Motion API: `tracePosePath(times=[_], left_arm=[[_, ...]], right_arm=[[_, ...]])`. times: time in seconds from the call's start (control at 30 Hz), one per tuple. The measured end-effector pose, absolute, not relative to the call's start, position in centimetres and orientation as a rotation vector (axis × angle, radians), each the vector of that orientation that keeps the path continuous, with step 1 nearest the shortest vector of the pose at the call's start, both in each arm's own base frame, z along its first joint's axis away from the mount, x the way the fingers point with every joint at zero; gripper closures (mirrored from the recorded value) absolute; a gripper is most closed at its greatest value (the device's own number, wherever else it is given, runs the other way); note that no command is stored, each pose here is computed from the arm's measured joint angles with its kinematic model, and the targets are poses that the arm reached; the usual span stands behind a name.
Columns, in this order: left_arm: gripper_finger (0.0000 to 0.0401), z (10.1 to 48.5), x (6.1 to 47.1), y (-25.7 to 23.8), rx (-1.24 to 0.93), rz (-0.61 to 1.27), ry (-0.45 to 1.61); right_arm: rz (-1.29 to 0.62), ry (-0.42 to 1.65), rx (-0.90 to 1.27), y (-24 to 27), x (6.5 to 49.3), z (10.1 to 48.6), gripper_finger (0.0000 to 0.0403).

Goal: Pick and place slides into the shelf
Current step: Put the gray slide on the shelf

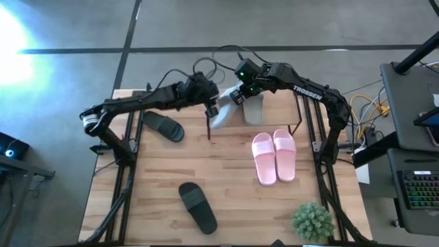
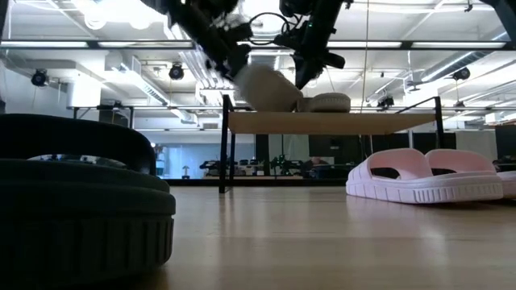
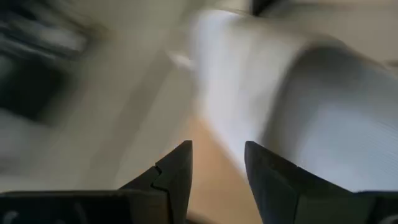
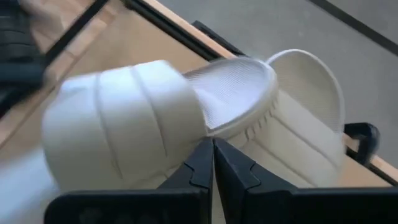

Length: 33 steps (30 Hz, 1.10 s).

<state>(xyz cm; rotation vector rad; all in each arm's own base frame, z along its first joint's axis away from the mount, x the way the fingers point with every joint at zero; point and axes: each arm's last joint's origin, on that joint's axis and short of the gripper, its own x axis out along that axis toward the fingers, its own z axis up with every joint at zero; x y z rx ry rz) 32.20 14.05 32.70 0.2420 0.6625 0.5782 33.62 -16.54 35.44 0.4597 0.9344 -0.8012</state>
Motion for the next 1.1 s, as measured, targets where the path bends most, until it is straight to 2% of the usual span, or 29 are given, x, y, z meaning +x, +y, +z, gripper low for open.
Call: tracePosePath(times=[0.07,0.13,0.33,0.57,0.97,1.1], left_arm=[[0.0269,33.2,32.5,12.5,0.425,0.665,0.692],[0.0269,33.1,32.8,11.5,0.488,0.651,0.689],[0.0269,31.1,33.2,11.3,0.319,0.57,0.651],[0.0269,30.8,33.4,11.2,0.282,0.515,0.615],[0.0269,30.0,34.5,13.0,0.292,0.62,0.537],[0.0292,29.0,34.8,13.2,0.292,0.611,0.563]], right_arm=[[-0.801,0.931,0.458,-16.5,33.6,35.5,0.0394],[-0.802,0.927,0.458,-16.6,33.6,35.5,0.039],[-0.809,0.925,0.454,-16.6,33.6,35.5,0.0364],[-0.81,0.927,0.451,-16.5,33.5,35.7,0.032],[-0.81,0.96,0.446,-16.1,33.3,35.6,0.0266],[-0.811,0.974,0.446,-16.1,33.2,35.5,0.0261]])
